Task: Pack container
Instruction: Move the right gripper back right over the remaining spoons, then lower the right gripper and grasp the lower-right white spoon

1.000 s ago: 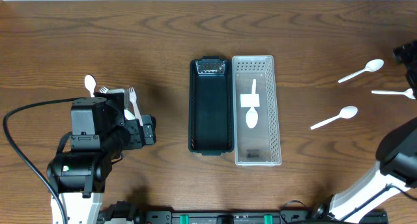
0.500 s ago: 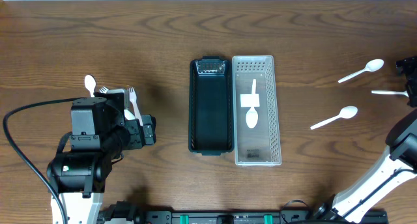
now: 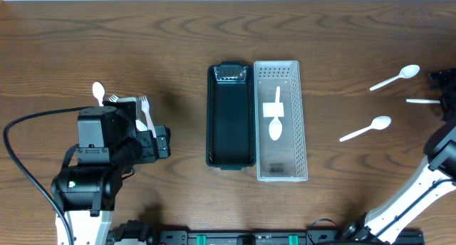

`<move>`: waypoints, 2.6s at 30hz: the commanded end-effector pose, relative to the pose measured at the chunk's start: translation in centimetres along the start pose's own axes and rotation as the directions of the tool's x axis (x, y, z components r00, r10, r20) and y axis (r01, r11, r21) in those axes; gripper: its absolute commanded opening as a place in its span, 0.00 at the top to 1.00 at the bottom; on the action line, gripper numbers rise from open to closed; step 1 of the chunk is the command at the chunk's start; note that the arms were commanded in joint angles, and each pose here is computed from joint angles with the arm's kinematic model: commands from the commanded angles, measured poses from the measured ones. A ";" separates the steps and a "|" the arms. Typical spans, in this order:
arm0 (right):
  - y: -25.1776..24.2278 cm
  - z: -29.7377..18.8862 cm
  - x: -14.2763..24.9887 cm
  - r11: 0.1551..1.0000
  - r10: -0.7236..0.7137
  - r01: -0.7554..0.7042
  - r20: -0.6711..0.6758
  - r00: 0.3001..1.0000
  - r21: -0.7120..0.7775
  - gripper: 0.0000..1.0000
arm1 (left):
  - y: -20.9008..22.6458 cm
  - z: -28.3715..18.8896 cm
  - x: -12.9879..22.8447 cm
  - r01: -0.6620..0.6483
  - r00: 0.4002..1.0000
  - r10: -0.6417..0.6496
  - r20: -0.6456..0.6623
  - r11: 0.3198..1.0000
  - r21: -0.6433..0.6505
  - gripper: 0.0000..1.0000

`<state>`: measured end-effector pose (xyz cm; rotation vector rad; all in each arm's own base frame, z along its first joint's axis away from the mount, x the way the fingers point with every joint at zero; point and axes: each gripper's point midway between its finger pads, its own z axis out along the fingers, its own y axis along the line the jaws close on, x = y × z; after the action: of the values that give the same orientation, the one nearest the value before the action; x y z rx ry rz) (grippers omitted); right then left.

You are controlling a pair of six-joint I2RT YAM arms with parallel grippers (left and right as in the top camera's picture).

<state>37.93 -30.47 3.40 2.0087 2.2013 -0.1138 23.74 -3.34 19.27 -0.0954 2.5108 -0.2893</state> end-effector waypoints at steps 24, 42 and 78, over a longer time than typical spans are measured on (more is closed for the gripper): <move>-2.7 4.3 -0.9 0.986 0.139 -0.137 -0.017 0.990 0.090 0.01 | -0.4 -0.6 -0.2 0.000 1.000 0.000 0.003 1.000 0.013 0.02; -3.6 5.5 0.4 0.983 0.128 -0.118 -0.066 0.990 0.137 0.24 | -0.4 -0.6 -0.2 0.001 1.000 -0.001 0.001 1.000 0.013 0.02; -1.8 3.0 0.6 0.993 -0.081 0.084 -0.044 0.996 0.088 0.99 | -0.4 -0.6 -0.2 0.001 1.000 -0.001 0.001 1.000 0.013 0.02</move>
<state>35.81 -31.38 -0.18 2.0858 2.2542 -0.1565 23.39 -3.33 19.03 -0.0982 2.5278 -0.2894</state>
